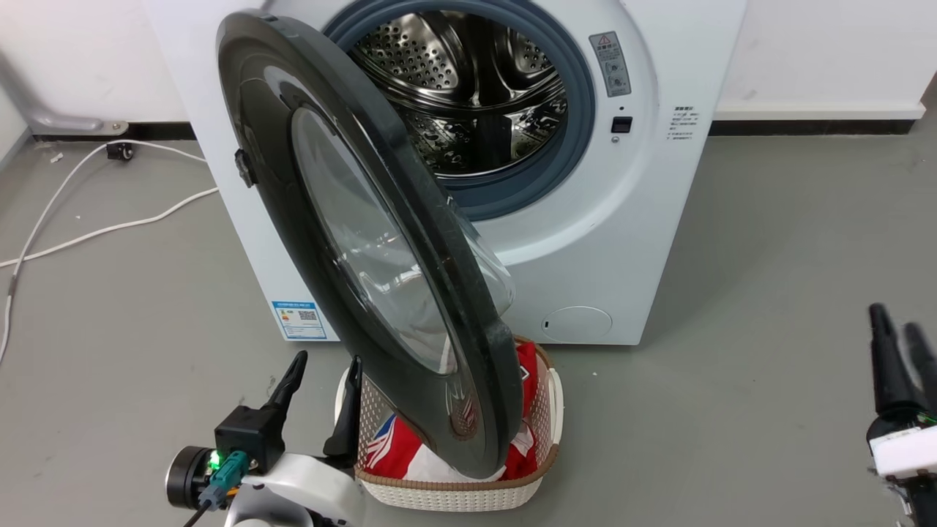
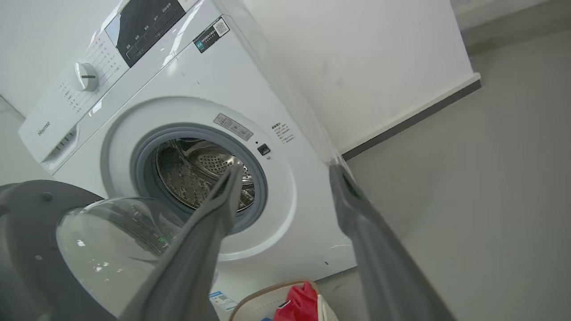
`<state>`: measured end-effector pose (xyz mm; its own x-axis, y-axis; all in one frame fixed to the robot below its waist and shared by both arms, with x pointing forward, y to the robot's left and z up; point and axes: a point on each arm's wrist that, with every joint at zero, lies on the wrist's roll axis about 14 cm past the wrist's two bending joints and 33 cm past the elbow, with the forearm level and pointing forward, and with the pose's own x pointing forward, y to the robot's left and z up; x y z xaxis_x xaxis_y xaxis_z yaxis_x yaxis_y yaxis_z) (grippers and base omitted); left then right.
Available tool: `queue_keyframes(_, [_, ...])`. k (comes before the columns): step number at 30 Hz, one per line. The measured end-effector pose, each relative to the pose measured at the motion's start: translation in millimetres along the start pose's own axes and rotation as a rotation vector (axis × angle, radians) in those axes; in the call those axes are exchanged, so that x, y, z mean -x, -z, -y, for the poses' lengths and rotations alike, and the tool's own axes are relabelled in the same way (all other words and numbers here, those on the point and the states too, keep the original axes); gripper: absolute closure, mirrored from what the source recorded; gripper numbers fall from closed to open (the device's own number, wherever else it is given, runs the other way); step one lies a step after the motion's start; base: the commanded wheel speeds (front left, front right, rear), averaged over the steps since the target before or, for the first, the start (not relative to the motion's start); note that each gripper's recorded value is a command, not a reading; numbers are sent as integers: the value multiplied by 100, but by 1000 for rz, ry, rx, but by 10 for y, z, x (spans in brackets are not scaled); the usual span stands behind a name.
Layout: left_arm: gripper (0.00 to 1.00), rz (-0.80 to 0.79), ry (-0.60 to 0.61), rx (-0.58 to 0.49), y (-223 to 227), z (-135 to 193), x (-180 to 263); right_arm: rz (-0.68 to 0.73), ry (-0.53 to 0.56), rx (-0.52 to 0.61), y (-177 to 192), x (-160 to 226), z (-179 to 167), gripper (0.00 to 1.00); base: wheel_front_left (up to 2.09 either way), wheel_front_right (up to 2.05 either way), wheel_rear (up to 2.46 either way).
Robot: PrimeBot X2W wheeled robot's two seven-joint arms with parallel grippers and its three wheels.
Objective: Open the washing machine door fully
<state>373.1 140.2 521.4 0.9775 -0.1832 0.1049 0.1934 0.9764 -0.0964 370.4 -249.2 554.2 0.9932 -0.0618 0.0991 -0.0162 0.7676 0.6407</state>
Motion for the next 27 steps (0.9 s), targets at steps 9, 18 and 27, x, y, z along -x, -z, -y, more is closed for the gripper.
queue_keyframes(9, [0,-2,-11,-14,-18,-42,10,101,-91,531,-188,121,-445,0,0,0,0])
queue_keyframes(18, [0,-10,-17,-26,-12,-68,37,-63,-97,582,370,339,-435,0,0,0,0])
queue_keyframes(27, [0,-18,-37,-40,-12,-131,84,-92,-113,601,552,390,-430,0,0,0,0])
